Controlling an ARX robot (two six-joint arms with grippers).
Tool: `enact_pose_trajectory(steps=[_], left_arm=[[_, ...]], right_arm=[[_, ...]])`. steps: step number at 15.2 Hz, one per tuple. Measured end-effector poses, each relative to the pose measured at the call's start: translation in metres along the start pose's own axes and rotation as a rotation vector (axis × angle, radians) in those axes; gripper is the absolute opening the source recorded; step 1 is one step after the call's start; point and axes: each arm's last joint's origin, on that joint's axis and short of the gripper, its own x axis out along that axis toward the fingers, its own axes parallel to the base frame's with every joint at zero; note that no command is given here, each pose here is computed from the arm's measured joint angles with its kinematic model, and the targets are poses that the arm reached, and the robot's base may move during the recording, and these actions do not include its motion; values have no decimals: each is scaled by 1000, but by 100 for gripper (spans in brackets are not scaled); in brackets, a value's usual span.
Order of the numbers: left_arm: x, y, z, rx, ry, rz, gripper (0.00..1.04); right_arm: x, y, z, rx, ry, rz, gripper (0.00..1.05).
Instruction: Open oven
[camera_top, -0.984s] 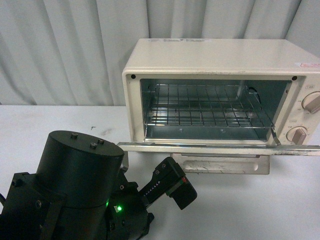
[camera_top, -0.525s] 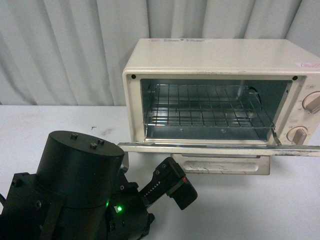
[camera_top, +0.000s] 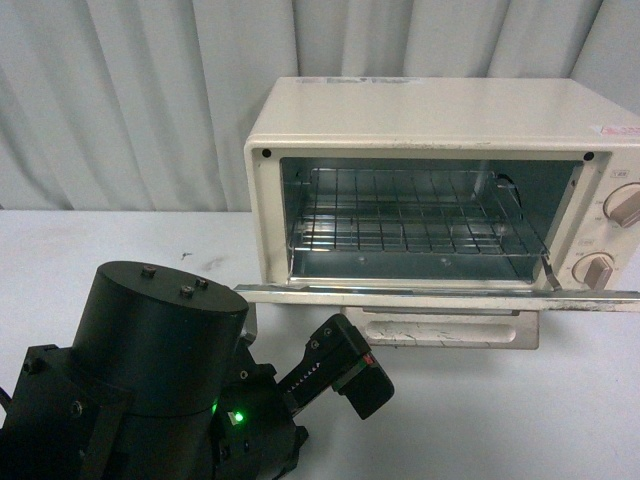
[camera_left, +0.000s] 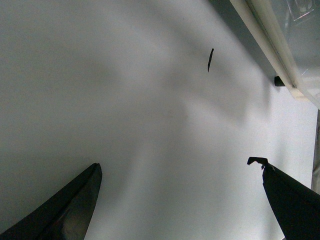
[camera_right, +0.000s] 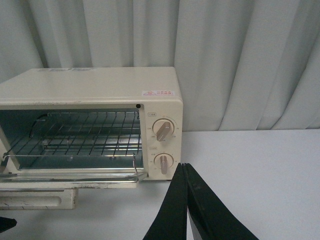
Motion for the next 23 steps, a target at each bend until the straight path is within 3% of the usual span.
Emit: enact_pose_trajectory(steps=[4, 5, 9, 12, 17, 21, 23], left_arm=[[0, 0, 0, 0, 0, -1, 98], [0, 0, 0, 0, 1, -1, 98], [0, 0, 0, -1, 0, 1, 98], [0, 0, 0, -1, 0, 0, 98], [0, 0, 0, -1, 0, 0, 98], [-14, 8, 2, -214, -240, -84, 98], [-30, 14, 5, -229, -232, -136, 98]], right_arm=[[-11, 0, -7, 0, 54, 2, 2], [-15, 0, -1, 0, -13, 1, 2], [-15, 0, -3, 0, 6, 0, 5], [-15, 0, -3, 0, 6, 0, 34], [-15, 0, -3, 0, 6, 0, 99], [-15, 0, -3, 1, 7, 0, 98], [-15, 0, -3, 1, 7, 1, 98]])
